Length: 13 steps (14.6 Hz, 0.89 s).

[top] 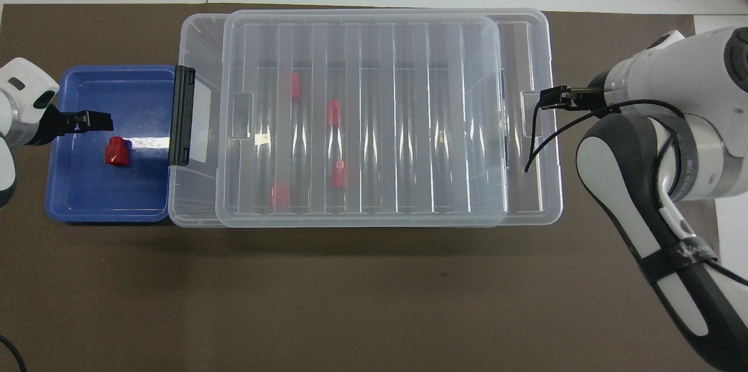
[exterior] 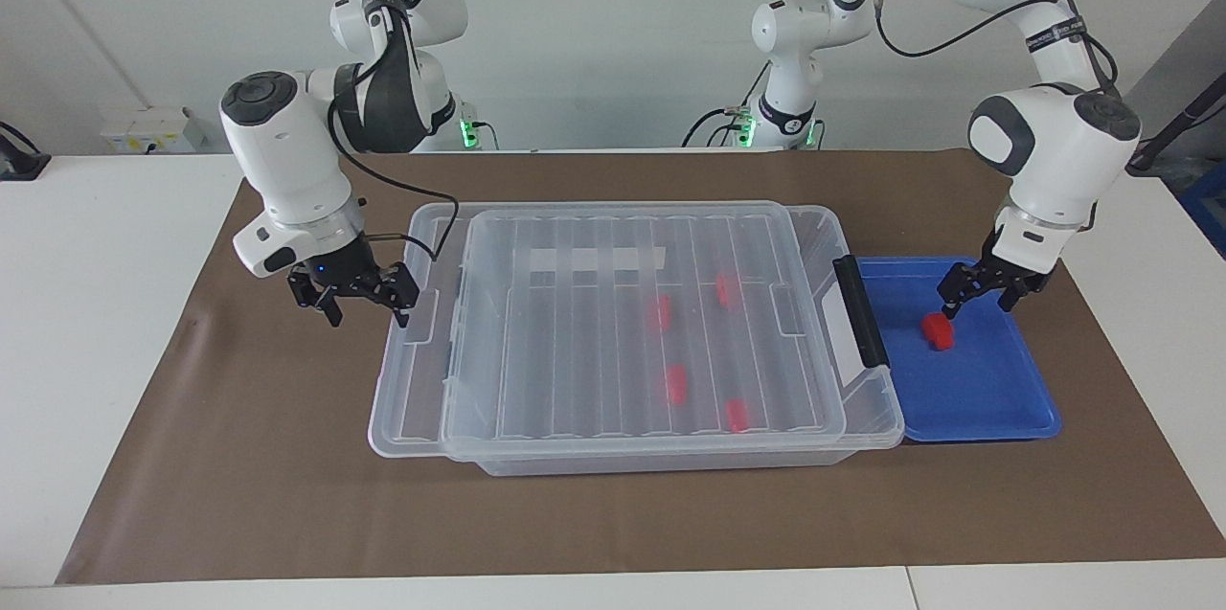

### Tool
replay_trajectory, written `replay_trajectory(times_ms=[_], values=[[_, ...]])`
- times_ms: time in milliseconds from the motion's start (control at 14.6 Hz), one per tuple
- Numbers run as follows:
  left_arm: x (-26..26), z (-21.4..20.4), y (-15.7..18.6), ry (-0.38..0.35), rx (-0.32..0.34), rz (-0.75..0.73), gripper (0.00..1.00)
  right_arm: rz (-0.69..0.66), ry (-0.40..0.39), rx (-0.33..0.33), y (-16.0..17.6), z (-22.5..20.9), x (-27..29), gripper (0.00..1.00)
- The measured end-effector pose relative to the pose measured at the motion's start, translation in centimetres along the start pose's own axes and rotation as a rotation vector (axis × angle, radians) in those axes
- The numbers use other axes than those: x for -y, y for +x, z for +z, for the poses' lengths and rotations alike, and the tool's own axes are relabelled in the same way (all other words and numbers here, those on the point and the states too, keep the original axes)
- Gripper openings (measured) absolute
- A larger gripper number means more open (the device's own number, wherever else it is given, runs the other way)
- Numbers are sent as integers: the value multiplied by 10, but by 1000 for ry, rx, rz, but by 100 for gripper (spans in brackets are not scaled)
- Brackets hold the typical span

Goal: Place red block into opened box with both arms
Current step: 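Slide the lid open with the right gripper while the left gripper lifts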

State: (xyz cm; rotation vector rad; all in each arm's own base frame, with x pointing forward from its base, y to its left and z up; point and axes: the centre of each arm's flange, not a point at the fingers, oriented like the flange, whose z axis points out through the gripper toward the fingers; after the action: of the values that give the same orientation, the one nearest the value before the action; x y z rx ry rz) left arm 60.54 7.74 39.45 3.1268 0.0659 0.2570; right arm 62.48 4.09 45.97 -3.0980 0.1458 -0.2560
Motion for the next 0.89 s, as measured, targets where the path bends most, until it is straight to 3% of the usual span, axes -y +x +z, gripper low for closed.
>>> replay_trajectory(times_ms=[481, 893], values=[[6, 71, -11, -4, 28, -12, 100, 18, -42, 22, 0, -8, -27, 100], [4, 92, -25, -4, 28, -11, 100, 53, -59, 31, 0, -16, -55, 100]])
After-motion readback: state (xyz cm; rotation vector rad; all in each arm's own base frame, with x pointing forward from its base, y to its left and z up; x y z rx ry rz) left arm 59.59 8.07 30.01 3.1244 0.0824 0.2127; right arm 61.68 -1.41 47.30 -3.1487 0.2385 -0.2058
